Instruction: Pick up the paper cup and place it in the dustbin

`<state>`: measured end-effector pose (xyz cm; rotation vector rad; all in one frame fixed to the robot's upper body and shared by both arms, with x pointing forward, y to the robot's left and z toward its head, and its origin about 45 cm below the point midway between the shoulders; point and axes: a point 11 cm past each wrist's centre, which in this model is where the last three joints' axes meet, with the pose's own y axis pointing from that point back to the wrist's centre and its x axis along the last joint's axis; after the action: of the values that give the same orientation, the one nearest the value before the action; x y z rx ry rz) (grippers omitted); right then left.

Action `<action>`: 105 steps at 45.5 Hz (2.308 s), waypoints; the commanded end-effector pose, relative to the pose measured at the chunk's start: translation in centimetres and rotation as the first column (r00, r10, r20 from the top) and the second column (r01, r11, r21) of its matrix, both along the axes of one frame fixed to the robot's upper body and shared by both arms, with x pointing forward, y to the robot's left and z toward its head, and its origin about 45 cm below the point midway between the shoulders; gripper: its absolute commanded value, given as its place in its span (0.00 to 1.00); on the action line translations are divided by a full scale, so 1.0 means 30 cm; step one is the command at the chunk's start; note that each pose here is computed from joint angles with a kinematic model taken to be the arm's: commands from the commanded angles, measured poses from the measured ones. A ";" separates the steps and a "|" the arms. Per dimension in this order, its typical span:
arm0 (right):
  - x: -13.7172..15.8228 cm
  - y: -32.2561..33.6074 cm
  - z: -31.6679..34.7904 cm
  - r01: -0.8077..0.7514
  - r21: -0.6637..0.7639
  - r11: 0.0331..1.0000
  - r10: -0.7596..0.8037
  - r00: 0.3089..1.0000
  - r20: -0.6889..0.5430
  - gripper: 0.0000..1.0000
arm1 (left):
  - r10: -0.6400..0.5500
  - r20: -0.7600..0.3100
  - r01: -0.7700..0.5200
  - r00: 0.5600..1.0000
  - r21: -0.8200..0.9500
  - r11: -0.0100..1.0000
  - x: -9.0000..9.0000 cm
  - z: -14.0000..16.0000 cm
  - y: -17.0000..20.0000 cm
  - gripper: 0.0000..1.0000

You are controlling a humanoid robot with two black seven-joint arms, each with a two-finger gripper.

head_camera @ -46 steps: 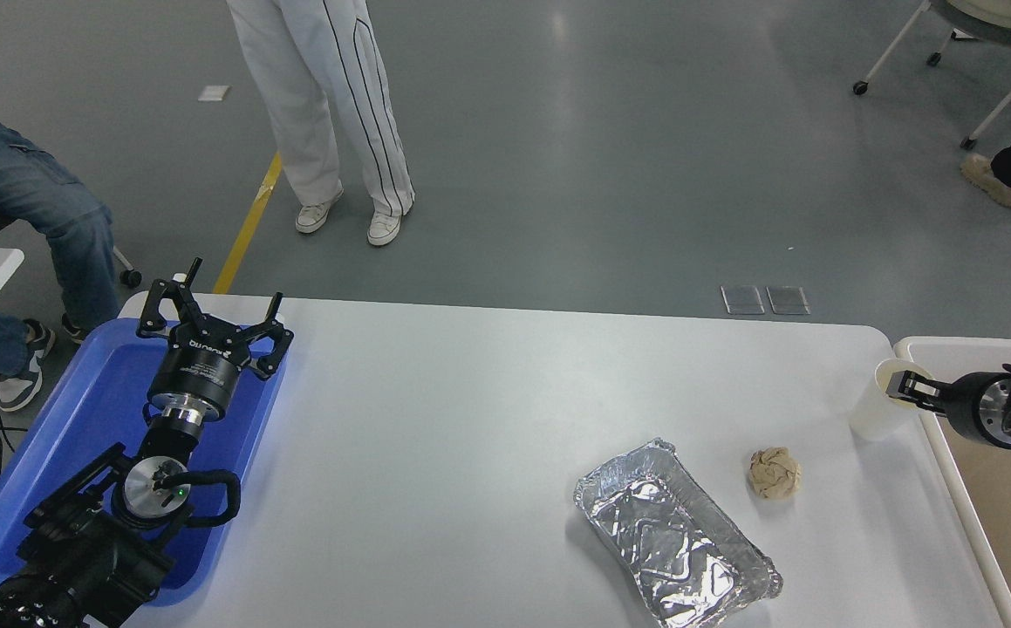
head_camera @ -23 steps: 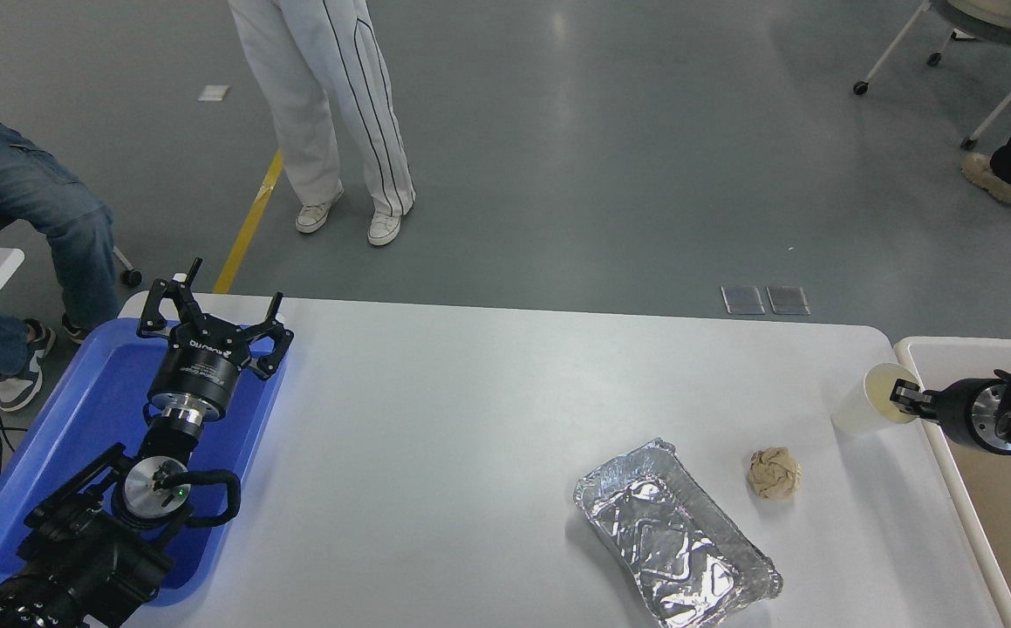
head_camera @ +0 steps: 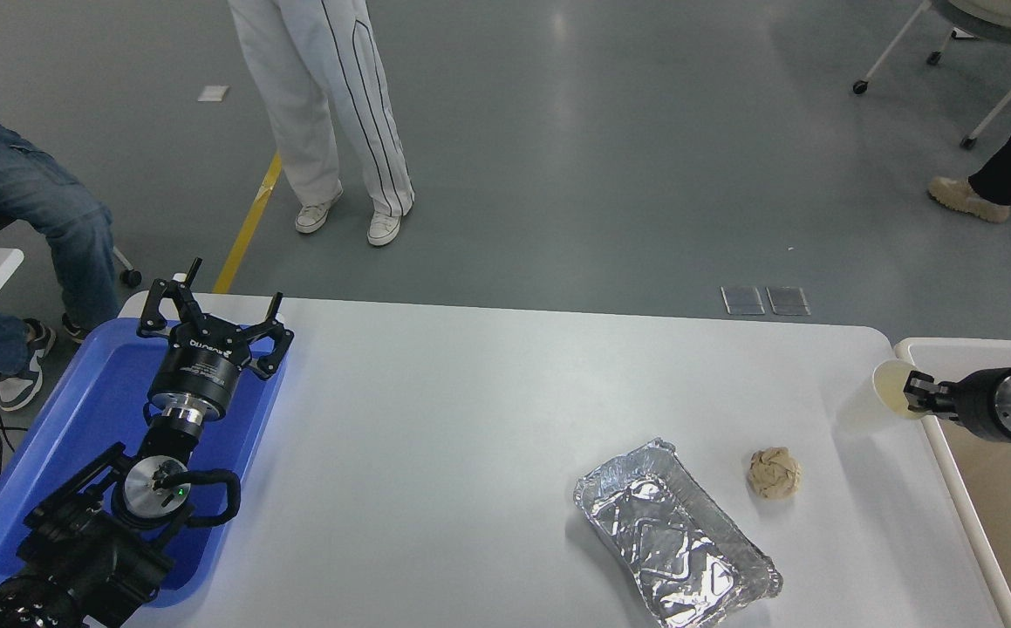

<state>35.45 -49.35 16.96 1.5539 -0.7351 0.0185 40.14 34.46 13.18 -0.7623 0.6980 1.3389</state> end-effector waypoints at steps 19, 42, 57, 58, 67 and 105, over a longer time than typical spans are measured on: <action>0.079 0.053 0.526 -0.076 0.096 0.993 0.085 0.992 -0.091 0.00 | -0.001 -0.001 0.001 1.000 0.001 1.000 0.000 -0.001 0.000 1.00; 0.163 0.116 0.960 -0.161 -0.033 0.986 0.165 0.975 0.151 0.00 | -0.002 -0.003 0.002 1.000 0.002 1.000 0.000 -0.001 -0.001 1.00; 0.157 0.108 1.007 -0.155 -0.058 0.986 0.163 0.972 0.171 0.00 | 0.000 -0.002 0.000 1.000 0.001 1.000 0.000 -0.001 0.000 1.00; 0.157 0.106 1.007 -0.155 -0.059 0.986 0.162 0.972 0.170 0.00 | -0.002 -0.003 0.002 1.000 0.002 1.000 0.000 -0.001 -0.001 1.00; 0.097 -0.011 1.019 -0.077 -0.047 0.996 0.085 0.975 0.203 0.00 | 0.000 -0.002 0.000 1.000 0.001 1.000 0.000 -0.001 0.000 1.00; -0.264 -0.522 0.882 0.279 -0.146 0.949 -0.257 0.954 0.154 0.00 | 0.000 -0.002 0.000 1.000 0.001 1.000 0.000 -0.001 0.000 1.00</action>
<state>29.94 -62.36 45.20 1.3488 -1.0065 0.0662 40.13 34.46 13.15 -0.7601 0.6986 1.3403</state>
